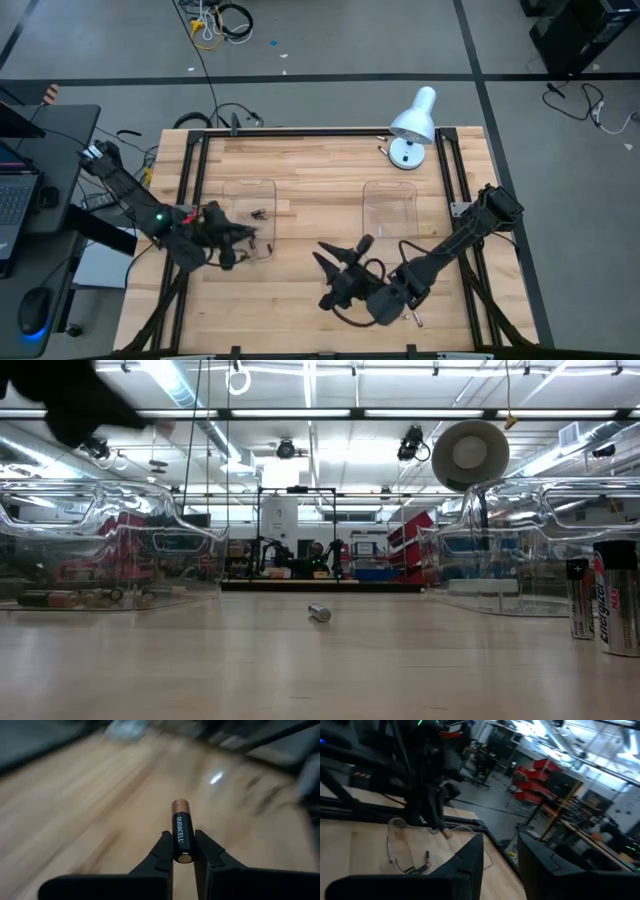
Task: Sort batteries
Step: Put the black battery into the left transparent bin
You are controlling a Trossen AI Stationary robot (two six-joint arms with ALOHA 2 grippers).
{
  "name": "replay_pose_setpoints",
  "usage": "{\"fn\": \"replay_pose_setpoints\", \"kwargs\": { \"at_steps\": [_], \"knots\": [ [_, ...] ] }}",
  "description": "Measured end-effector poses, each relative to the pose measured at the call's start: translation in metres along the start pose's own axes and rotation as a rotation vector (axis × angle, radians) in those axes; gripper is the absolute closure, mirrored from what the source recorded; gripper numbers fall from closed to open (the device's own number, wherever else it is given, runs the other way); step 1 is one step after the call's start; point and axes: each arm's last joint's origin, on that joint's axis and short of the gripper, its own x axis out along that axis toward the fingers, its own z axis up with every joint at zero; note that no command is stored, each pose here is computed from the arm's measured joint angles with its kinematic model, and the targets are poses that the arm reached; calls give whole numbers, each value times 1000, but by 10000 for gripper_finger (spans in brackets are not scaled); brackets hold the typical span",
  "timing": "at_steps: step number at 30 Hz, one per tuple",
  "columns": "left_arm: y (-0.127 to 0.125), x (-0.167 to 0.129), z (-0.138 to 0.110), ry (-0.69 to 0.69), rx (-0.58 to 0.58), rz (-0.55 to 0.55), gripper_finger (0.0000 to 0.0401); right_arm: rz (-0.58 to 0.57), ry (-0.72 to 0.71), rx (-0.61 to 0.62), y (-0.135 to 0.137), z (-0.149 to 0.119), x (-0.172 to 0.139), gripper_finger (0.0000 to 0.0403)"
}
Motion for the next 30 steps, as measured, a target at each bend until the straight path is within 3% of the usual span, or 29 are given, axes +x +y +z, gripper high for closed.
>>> {"fn": "replay_pose_setpoints", "kwargs": {
  "at_steps": [4, 8, 18, 23, 26, 30],
  "knots": [
    [30, -5, -12, 236, -82, 187, 371, -9, 1, 16, 1, 0, -4, 302],
    [43, -5, -23, 421, -124, 281, 350, -20, 8, 39, -1, -1, 1, 304],
    [41, -1, -25, 433, -124, 250, 335, -29, 2, 96, -14, 7, 2, 307],
    [41, -1, -25, 437, -105, 251, 318, 9, -12, 149, -31, 20, -19, 311],
    [41, -1, -25, 431, -92, 249, 305, 127, -3, 214, -41, 22, -35, 311],
    [42, -1, -25, 426, -88, 253, 287, 463, 143, 309, -52, 12, -49, 312]
  ]
}}
